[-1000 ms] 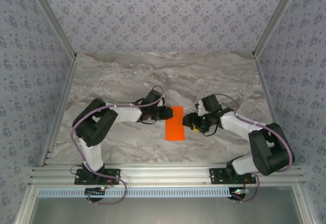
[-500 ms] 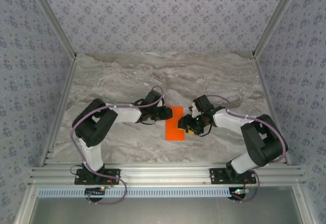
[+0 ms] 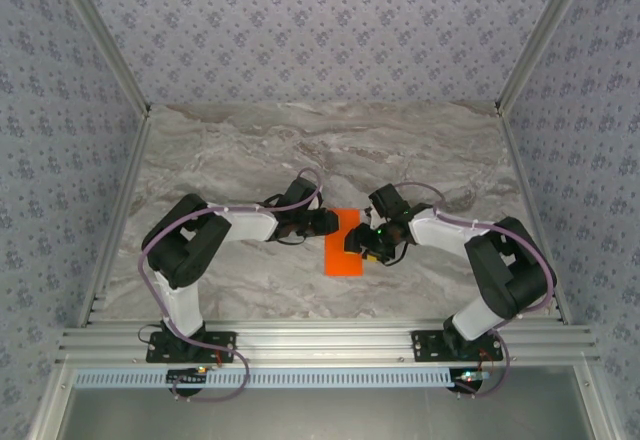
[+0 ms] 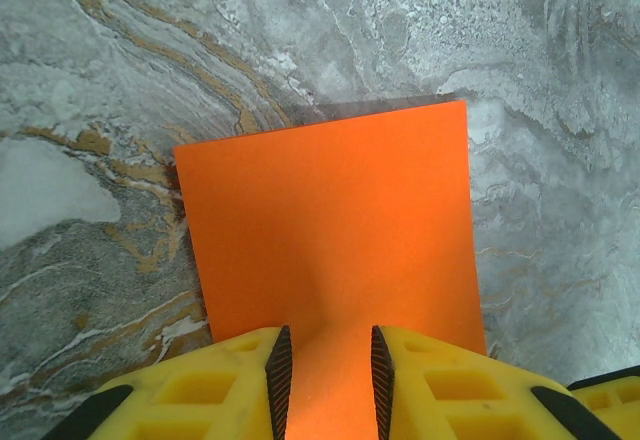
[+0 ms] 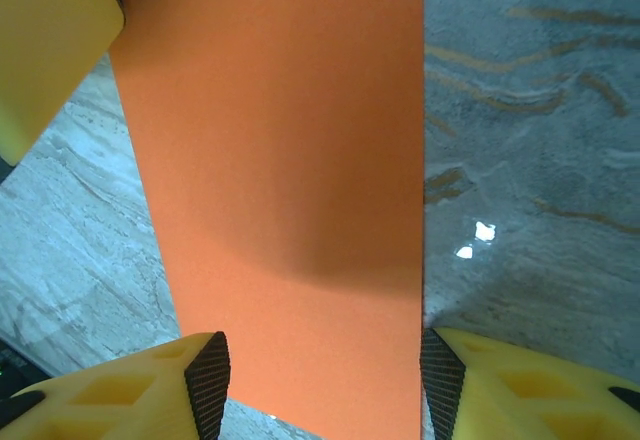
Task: Fold a paper plane with a square sheet of paper (fold left side to right side)
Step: Fold the triangle a second time at the center of the table.
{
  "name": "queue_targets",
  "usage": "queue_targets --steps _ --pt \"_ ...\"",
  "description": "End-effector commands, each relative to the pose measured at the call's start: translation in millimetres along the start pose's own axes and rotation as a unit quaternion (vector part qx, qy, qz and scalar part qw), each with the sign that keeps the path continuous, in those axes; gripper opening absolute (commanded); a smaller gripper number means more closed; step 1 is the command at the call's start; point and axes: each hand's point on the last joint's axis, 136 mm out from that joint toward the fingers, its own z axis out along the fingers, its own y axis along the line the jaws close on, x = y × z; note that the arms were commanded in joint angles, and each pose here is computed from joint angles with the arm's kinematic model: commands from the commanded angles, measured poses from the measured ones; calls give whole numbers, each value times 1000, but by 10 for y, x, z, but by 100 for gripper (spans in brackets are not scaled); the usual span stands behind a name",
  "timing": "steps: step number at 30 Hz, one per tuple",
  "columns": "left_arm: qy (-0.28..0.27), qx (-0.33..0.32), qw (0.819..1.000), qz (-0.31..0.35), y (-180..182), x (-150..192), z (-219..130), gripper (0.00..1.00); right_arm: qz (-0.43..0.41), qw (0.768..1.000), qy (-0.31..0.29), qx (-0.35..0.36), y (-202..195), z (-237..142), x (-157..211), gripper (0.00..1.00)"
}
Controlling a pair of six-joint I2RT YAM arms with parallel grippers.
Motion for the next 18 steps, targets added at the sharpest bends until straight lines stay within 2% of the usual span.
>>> queue_targets --steps 1,11,18 --pt "33 -29 999 -20 186 215 14 29 10 999 -8 39 -95 -56 -14 57" --pt "32 -26 999 -20 172 210 7 29 3 999 7 36 -26 49 29 58" --pt "32 -22 999 -22 171 221 11 28 1 1000 9 6 175 123 1 58"
